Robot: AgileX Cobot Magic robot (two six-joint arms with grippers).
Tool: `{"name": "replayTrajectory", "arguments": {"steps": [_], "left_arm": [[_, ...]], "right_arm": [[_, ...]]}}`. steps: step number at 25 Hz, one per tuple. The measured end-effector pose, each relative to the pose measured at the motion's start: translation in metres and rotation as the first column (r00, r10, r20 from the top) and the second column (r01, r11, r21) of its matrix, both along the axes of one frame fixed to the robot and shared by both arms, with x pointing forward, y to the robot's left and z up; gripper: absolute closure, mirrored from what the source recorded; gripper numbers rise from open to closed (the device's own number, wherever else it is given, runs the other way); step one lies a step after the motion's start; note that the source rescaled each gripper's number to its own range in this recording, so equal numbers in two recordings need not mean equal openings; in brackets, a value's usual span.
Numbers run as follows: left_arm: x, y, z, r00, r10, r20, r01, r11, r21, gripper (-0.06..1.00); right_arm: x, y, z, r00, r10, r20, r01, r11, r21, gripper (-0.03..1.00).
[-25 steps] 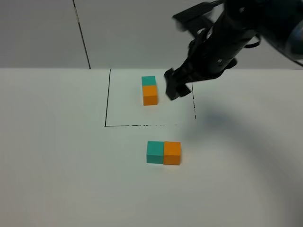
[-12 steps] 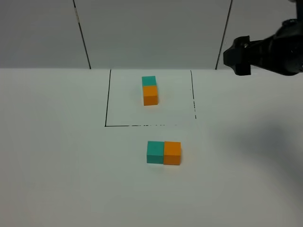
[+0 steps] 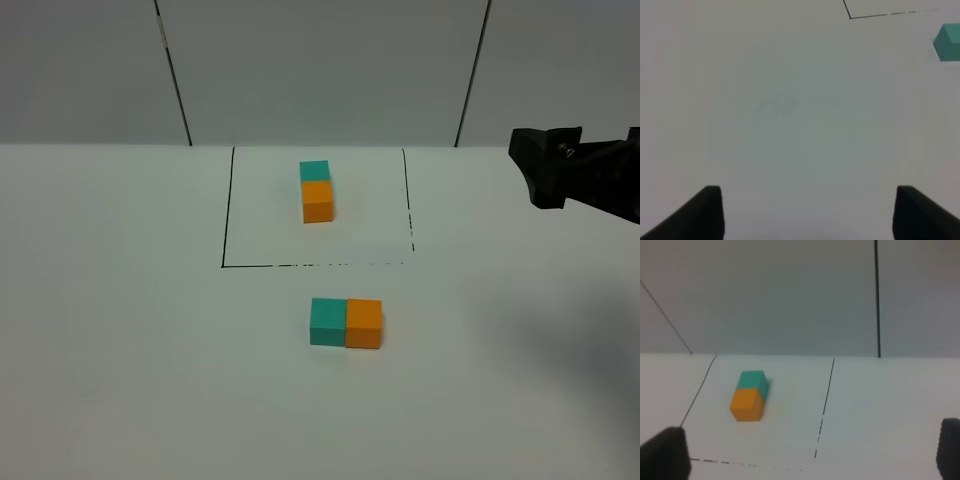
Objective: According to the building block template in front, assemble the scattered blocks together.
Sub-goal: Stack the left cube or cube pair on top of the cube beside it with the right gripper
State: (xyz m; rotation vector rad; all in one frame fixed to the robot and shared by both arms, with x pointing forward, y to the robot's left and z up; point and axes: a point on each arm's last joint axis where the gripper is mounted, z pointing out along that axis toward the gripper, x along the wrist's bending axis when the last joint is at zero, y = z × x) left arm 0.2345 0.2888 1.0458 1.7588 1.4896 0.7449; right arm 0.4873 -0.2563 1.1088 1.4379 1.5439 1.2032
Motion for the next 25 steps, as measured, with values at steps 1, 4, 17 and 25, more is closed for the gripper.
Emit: {"name": "replayTrajectory", "arguments": {"steps": [1,4,17,25], "left_arm": [[0.0,0.0,0.0,1.0,0.0,0.0,0.0,1.0,0.0,0.44],[0.0,0.0,0.0,1.0,0.0,0.0,0.0,1.0,0.0,0.44],[0.0,0.0,0.0,1.0,0.0,0.0,0.0,1.0,0.0,0.44],[0.0,0.0,0.0,1.0,0.0,0.0,0.0,1.0,0.0,0.44]], "right_arm": [[-0.001,0.0,0.001,1.0,0.0,0.004,0.0,1.0,0.0,-0.02],[-0.001,0.001,0.001,1.0,0.007,0.01,-0.007,1.0,-0.011,0.0],[0.06,0.047,-0.042,0.932,0.246,-0.268,-0.351,0.801,-0.486,0.01],[0.111,0.095,-0.087,0.773,0.344,-0.533,-0.633,0.464,-0.62,0.02]]}}
